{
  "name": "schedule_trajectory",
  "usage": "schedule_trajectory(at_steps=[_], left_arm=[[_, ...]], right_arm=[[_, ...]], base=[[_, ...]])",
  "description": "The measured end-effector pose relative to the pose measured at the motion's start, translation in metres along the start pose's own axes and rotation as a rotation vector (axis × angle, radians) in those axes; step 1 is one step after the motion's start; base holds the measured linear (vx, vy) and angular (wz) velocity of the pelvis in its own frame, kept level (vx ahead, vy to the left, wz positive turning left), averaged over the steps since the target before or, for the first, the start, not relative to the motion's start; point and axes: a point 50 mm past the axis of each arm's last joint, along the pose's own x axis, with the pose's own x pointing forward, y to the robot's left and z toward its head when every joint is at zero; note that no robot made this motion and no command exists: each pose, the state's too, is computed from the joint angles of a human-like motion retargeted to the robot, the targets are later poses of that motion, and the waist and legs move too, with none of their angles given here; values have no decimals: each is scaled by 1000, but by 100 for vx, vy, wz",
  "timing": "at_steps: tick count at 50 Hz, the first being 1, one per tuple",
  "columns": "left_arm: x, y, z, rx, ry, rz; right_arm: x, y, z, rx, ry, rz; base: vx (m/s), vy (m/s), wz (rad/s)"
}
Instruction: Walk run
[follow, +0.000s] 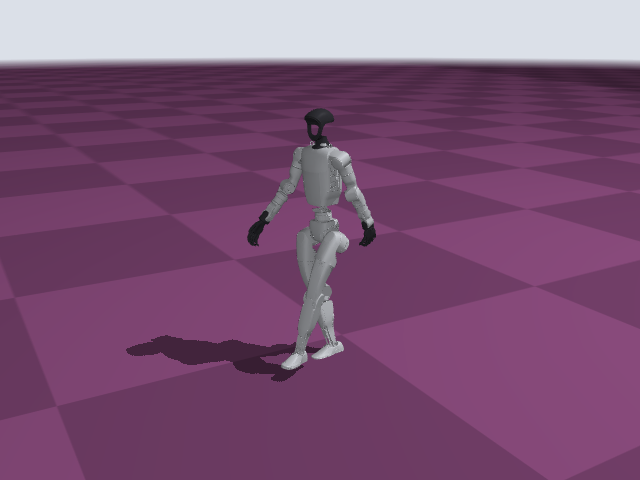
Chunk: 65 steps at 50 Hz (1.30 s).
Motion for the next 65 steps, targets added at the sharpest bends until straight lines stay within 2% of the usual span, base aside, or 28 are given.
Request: schedule_trajectory(at_steps=[5, 10, 16, 20, 23, 29, 33, 37, 40, 44, 48, 53, 58, 62, 65], left_arm=[[2, -10, -8, -222, 22, -53], [0, -7, 22, -297, -123, -78], [-31, 32, 130, -107, -378, 70], [-82, 41, 225, 93, -701, 209], [-130, 35, 281, 241, -941, 256], [-214, 22, 344, 445, -1238, 293], [-238, 24, 355, 481, -1292, 341], [-210, 31, 340, 366, -1219, 352], [-156, 37, 303, 233, -1054, 285], [-76, 35, 218, 68, -709, 174], [-32, 31, 128, -5, -321, 49], [-4, 4, 39, 38, -64, -5], [4, -20, -10, 49, 78, -82], [5, -32, -23, -9, 108, -171], [4, -28, -21, -72, 94, -181]], right_arm=[[0, -2, 0, -54, 3, -16], [-18, 38, -71, -135, 247, 107], [-84, 78, -179, -329, 680, 331], [-132, 106, -224, -351, 823, 550], [-164, 121, -247, -313, 875, 616], [-219, 127, -281, -250, 1080, 682], [-229, 129, -285, -165, 1145, 713], [-214, 128, -276, -73, 1118, 670], [-194, 125, -266, -26, 1052, 585], [-150, 112, -239, 10, 915, 495], [-84, 90, -178, -41, 690, 384], [-26, 59, -88, -169, 311, 228], [-5, 19, -21, -271, 66, 42], [-3, 6, -13, -301, 42, -35], [-8, 15, -37, -285, 130, 6]], base=[[104, -22, 22], [152, -12, -92], [116, -1, 83], [112, -2, 175], [93, -13, 252], [106, -34, 159], [98, -51, 36], [104, -58, 11], [125, -75, 56], [109, -67, -31], [82, -47, -110], [86, -36, -165], [98, -24, -97], [116, -15, -66], [116, -7, -40]])
